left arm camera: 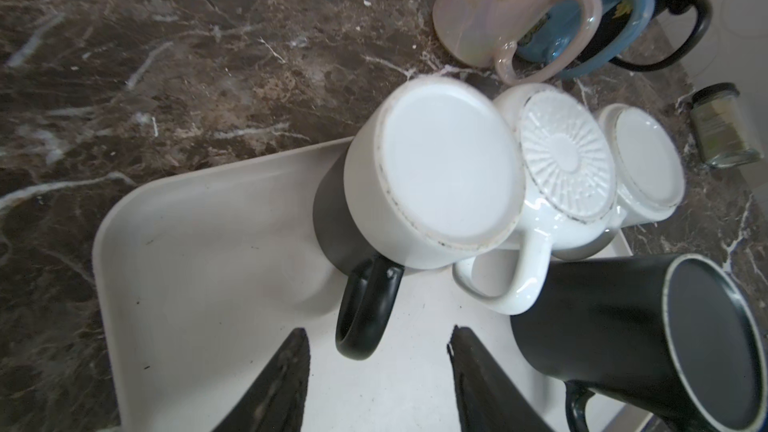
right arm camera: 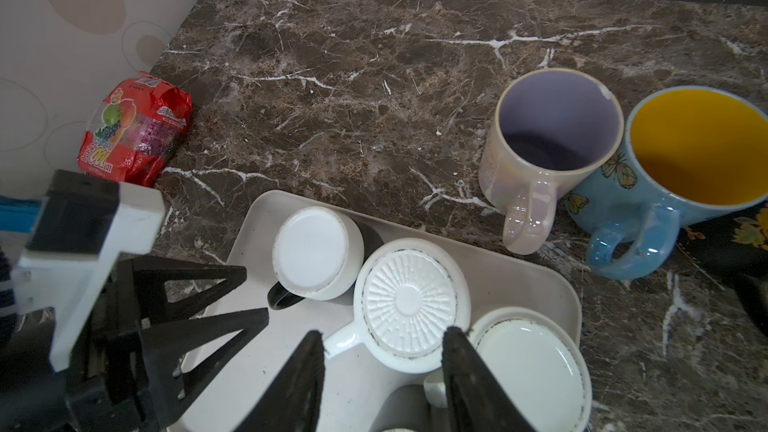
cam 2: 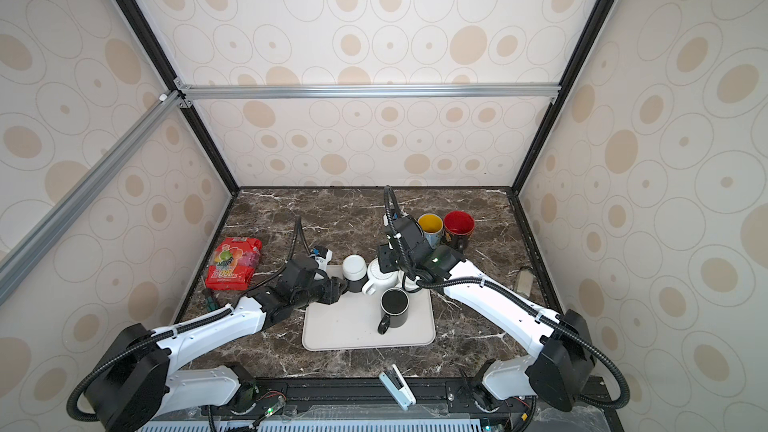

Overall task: Turn the mug right side up
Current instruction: 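Lower the left gripper onto the grey mug with white base on the tray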

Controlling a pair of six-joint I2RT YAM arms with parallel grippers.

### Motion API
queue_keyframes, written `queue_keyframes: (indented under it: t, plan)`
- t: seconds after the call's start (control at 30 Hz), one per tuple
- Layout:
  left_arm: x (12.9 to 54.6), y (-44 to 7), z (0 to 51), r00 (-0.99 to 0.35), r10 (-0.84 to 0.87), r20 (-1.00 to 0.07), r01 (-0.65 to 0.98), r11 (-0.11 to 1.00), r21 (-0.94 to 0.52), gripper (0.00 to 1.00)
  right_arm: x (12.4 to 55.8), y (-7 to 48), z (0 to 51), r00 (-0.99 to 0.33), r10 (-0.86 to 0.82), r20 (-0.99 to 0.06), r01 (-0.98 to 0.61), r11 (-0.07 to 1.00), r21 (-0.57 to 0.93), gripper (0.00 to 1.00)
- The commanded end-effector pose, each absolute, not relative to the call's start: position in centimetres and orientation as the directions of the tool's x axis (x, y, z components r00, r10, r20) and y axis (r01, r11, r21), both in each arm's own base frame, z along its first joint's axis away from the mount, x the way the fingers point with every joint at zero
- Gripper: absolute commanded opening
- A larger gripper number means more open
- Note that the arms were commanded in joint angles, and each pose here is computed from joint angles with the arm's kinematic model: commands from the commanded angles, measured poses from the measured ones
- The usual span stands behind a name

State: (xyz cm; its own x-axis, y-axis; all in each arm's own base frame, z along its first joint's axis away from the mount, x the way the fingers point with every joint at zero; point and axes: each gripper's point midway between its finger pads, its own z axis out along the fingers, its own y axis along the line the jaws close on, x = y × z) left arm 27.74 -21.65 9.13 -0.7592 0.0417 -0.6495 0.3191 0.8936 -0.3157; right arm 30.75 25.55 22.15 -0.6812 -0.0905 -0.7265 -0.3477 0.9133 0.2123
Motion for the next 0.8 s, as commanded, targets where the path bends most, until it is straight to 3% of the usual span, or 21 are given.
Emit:
queue_keyframes:
  t: [0.0,0.3,0.77]
  plan:
    - [28.5,-22.1,9.6,-0.744,0.097,-0.661,0.346,0.903,-0.256,0.53,30.2,25.3,22.1,-0.681,-0.096,-0.726,-0.349,0.914,0.206,0.48]
    - [29.7,-21.2,8.2,-0.749,0.175,-0.639,0.317,0.941,-0.114,0.45,30.0,24.3,22.0,-0.670,-0.090,-0.737,-0.333,0.924,0.190,0.48]
    - [30.1,-22.8,6.8,-0.757,0.261,-0.599,0.347,0.938,-0.030,0.36,29.7,23.9,22.3,-0.660,-0.082,-0.747,-0.330,0.924,0.190,0.48]
